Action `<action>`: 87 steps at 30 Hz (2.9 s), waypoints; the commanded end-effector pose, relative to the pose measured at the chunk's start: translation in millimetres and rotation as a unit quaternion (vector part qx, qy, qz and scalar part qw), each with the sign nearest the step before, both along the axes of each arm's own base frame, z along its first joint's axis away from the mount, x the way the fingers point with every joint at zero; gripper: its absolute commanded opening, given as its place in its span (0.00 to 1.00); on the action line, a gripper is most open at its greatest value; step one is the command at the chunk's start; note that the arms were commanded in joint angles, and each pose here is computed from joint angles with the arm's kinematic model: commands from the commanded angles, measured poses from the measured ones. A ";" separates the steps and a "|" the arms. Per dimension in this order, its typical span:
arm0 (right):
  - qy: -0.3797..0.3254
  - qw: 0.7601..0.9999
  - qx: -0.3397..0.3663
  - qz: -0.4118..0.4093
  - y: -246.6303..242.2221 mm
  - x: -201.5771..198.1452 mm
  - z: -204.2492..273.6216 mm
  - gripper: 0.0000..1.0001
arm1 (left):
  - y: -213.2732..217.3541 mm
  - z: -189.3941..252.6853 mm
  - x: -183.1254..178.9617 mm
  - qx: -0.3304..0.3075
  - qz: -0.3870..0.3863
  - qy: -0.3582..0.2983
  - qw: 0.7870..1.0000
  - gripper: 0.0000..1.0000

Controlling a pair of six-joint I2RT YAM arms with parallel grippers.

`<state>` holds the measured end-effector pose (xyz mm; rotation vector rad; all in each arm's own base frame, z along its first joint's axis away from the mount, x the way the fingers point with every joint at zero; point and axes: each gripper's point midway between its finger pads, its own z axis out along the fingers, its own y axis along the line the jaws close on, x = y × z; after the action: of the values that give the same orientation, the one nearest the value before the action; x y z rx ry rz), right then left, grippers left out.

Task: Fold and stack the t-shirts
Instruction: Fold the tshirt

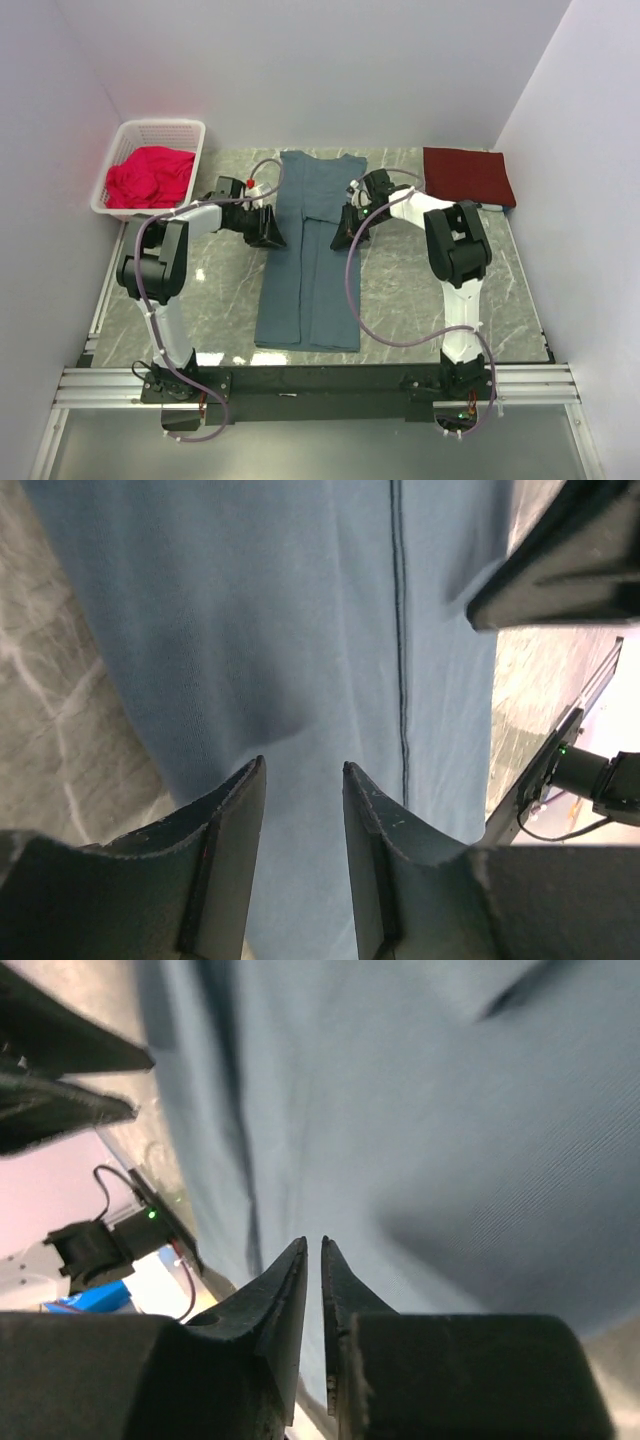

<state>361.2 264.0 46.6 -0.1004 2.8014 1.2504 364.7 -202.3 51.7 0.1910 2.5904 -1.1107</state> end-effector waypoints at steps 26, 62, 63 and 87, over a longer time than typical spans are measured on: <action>-0.144 0.988 -0.060 -0.011 -36.4 133.1 33.3 0.17 | -25.6 32.6 40.2 -0.058 -0.033 -0.061 0.996 0.54; -0.508 0.664 -0.170 0.522 -18.1 -214.5 -16.2 0.48 | 41.0 5.5 -196.1 0.099 -0.515 -0.540 0.658 0.78; -0.504 0.661 -0.175 0.528 -20.6 -214.7 -20.4 0.48 | 40.5 3.1 -197.7 0.097 -0.518 -0.538 0.658 0.78; -0.410 0.664 -0.201 0.592 -59.3 -245.1 -61.8 0.41 | 21.7 -27.3 -199.3 0.105 -0.560 -0.504 0.650 0.42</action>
<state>133.2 235.2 12.8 -1.9988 1.7737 0.3170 159.5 -177.3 22.5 1.9944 1.3444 -0.5706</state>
